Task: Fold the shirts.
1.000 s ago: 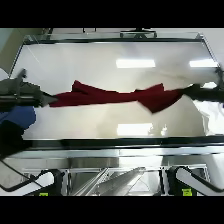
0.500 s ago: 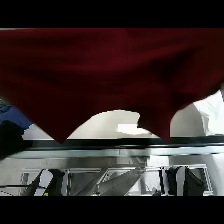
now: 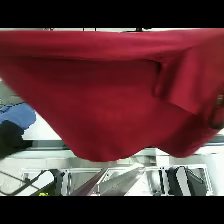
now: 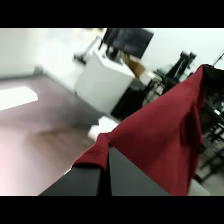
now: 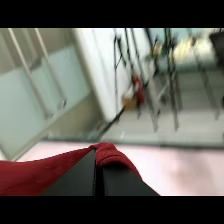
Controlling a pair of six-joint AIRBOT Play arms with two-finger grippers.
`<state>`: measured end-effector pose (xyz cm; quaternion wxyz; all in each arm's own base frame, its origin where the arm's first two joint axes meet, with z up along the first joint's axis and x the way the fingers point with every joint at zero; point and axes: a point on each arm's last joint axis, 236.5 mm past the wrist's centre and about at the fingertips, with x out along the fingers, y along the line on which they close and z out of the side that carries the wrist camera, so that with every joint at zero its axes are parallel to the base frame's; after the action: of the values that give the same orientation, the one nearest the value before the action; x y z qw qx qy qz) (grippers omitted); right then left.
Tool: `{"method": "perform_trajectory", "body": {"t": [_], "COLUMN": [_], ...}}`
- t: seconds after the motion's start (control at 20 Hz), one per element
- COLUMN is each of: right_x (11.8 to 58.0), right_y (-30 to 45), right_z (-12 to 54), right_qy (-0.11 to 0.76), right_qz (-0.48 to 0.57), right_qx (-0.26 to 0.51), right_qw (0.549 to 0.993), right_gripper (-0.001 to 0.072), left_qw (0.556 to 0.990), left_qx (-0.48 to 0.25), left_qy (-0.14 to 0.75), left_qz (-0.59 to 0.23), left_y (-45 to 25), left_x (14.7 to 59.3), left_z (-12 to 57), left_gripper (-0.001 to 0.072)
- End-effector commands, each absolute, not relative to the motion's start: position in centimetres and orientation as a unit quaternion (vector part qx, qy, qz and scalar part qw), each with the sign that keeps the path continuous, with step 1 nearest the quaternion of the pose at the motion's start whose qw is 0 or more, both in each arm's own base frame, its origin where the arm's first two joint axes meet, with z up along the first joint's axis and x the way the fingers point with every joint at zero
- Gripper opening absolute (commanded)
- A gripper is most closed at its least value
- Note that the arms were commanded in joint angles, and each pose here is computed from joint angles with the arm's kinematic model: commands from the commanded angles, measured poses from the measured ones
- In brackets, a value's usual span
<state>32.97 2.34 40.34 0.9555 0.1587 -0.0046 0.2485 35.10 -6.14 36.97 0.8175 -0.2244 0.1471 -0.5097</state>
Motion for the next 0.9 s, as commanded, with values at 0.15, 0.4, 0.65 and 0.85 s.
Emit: {"method": "perform_trajectory", "body": {"t": [0.15, 0.4, 0.65, 0.85], "right_x": [46.7, 53.1, 57.4, 58.0], "right_y": [3.7, 2.7, 2.8, 0.8], "right_z": [13.4, 0.5, -1.4, -0.4], "right_qy": [0.267, 0.304, 0.303, 0.293], "right_qz": [0.228, 0.191, 0.218, 0.216], "right_qx": [0.253, 0.359, 0.41, 0.417], "right_qw": [0.901, 0.861, 0.832, 0.833], "right_gripper": [0.0018, 0.0017, 0.0017, 0.0017], "left_qw": [0.766, 0.763, 0.762, 0.774], "left_qx": [-0.285, -0.356, -0.354, -0.34], "left_qy": [0.373, 0.403, 0.398, 0.398], "left_qz": [-0.439, -0.359, -0.369, -0.356], "left_y": [-8.1, -5.3, -5.1, -4.1], "left_x": [47.6, 54.6, 58.6, 59.9], "left_z": [14.7, 2.3, -0.1, -0.9], "left_gripper": [0.0026, 0.0026, 0.0024, 0.0023]}}
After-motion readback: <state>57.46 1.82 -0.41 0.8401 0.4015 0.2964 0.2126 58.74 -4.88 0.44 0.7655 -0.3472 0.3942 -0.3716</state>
